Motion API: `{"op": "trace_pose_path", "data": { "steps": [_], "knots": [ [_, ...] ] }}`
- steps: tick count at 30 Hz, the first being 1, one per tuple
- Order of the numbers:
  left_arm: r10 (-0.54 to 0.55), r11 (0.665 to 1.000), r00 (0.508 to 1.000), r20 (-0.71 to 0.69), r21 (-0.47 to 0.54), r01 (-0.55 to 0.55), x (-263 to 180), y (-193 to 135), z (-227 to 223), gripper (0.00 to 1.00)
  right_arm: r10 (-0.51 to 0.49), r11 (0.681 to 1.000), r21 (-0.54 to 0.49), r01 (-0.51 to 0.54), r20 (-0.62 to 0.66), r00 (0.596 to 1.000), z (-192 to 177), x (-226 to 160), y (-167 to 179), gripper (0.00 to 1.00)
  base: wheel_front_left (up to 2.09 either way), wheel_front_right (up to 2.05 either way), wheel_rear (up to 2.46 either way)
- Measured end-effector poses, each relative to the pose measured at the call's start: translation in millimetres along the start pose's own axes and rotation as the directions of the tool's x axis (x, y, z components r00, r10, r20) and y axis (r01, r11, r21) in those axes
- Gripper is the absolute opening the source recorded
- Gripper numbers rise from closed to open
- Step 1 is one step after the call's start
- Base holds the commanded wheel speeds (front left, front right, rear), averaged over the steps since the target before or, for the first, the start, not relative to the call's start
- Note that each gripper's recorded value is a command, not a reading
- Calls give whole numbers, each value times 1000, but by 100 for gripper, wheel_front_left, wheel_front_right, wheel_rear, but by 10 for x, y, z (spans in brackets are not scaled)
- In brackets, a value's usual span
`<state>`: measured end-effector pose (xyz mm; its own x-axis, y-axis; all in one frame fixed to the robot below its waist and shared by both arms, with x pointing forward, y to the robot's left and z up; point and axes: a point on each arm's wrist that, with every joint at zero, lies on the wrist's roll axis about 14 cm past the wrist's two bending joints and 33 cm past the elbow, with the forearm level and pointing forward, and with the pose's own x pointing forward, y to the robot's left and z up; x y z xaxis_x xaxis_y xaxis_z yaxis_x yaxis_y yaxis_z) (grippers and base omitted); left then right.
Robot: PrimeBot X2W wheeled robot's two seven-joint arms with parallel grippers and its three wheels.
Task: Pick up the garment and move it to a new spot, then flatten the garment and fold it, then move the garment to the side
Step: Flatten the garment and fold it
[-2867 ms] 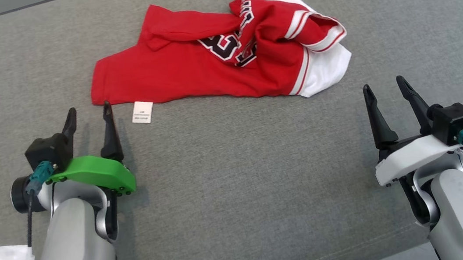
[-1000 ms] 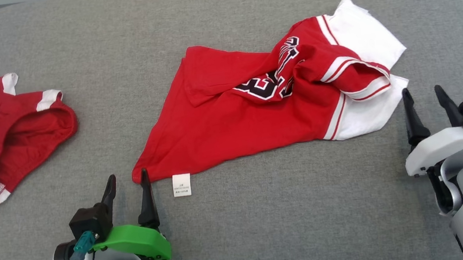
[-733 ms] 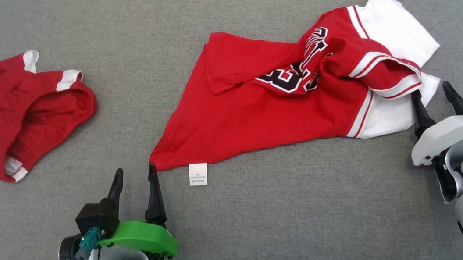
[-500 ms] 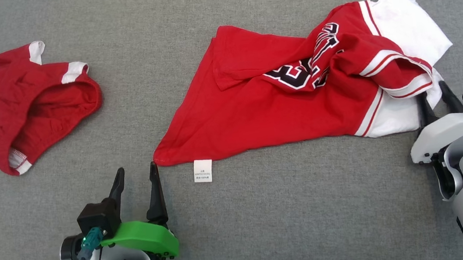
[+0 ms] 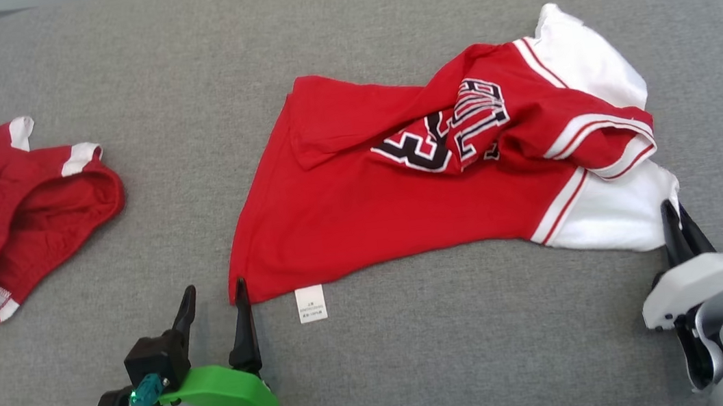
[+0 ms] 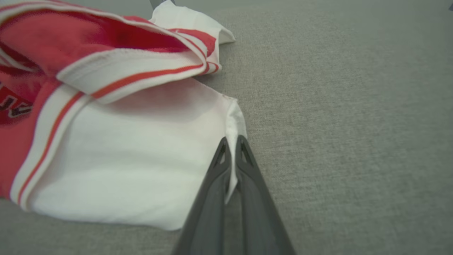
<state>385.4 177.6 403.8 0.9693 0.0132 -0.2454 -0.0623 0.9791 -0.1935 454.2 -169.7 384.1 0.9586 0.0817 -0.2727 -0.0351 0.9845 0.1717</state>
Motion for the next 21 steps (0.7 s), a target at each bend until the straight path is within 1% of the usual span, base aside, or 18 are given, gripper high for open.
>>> {"op": "trace_pose_path", "data": {
  "steps": [7,8,11,12,13,14,17,21],
  "knots": [
    [-62,998,998,-6,-1,62,-77,-204,-34,100,-93,995,39,91,69,993,109,-537,-259,0,0,0,0],
    [-62,998,998,-6,-1,62,-77,-204,-34,100,-93,995,39,91,69,993,109,-537,-259,0,0,0,0],
    [-90,996,996,0,5,90,-70,-299,-11,100,-138,989,60,133,86,987,125,-734,-383,0,0,0,0],
    [-99,995,995,-2,6,99,-78,-330,-17,100,-154,987,66,149,86,984,115,-796,-428,13,0,0,0],
    [-108,994,994,-5,7,108,-87,-359,-29,100,-174,983,77,168,87,981,107,-856,-480,77,0,0,0],
    [-117,993,993,-9,8,117,-101,-383,-42,100,-193,979,85,186,89,977,103,-913,-535,100,0,0,0],
    [-134,991,991,-10,12,134,-127,-438,-45,100,-231,970,107,220,111,967,158,-1024,-649,100,0,0,0],
    [-139,990,990,-9,21,139,-163,-452,-46,100,-246,966,114,230,152,957,275,-1105,-696,100,0,0,0]
  ]
}}
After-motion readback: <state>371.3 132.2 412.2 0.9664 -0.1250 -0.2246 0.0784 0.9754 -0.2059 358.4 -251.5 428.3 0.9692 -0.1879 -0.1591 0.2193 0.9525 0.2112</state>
